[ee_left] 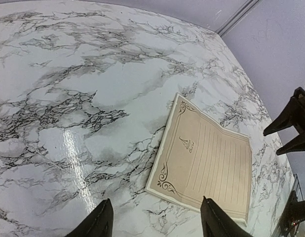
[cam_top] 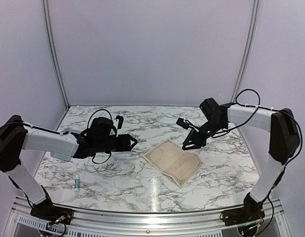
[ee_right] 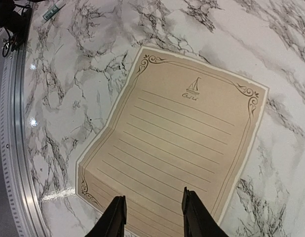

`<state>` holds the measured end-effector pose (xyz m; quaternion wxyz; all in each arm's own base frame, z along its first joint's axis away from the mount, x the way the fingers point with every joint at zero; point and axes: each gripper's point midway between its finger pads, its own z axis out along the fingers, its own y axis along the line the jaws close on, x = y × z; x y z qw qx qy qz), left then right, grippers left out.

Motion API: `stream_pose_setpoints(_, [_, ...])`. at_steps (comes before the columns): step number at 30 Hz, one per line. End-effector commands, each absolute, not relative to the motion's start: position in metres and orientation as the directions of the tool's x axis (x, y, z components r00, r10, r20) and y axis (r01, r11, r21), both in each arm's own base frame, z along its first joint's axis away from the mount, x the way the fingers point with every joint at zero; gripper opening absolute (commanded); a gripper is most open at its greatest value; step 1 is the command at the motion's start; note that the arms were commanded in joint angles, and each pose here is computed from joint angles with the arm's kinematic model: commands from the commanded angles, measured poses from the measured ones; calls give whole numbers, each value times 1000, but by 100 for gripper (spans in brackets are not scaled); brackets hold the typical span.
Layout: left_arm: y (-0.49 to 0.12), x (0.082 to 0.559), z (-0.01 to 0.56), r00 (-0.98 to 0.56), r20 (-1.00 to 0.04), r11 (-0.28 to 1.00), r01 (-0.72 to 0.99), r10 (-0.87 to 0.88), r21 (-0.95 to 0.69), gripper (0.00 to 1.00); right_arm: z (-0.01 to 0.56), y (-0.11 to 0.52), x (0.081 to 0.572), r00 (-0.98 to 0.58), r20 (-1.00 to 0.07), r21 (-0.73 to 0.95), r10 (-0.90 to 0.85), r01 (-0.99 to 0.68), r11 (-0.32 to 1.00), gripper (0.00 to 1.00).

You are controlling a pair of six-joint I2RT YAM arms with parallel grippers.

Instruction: Place the letter into the envelope and seal it

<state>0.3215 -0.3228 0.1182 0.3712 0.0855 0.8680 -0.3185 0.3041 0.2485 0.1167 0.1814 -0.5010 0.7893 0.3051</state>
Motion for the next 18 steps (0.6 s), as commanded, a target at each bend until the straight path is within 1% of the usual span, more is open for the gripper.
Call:
stream_pose_setpoints(1, [-331, 320, 101, -749, -649, 751, 348, -137, -561, 63, 114, 228, 292, -356, -621, 205, -698, -934, 294, 35])
stream_pose_setpoints(4, [-338, 318, 90, -777, -613, 732, 332, -145, -594, 61, 101, 220, 277, -329, -626, 172, -707, -943, 286, 33])
stream_pose_setpoints(9, [-348, 319, 76, -815, -558, 712, 299, -156, -636, 58, 92, 218, 280, -321, -629, 131, -708, -942, 310, 30])
stream_pose_setpoints(15, [-357, 319, 67, -844, -510, 695, 267, -164, -667, 58, 63, 226, 272, -314, -571, 145, -758, -948, 283, 24])
stream_pose_setpoints(18, [-358, 319, 64, -851, -499, 692, 258, -167, -674, 58, 59, 232, 270, -301, -561, 139, -771, -952, 271, 22])
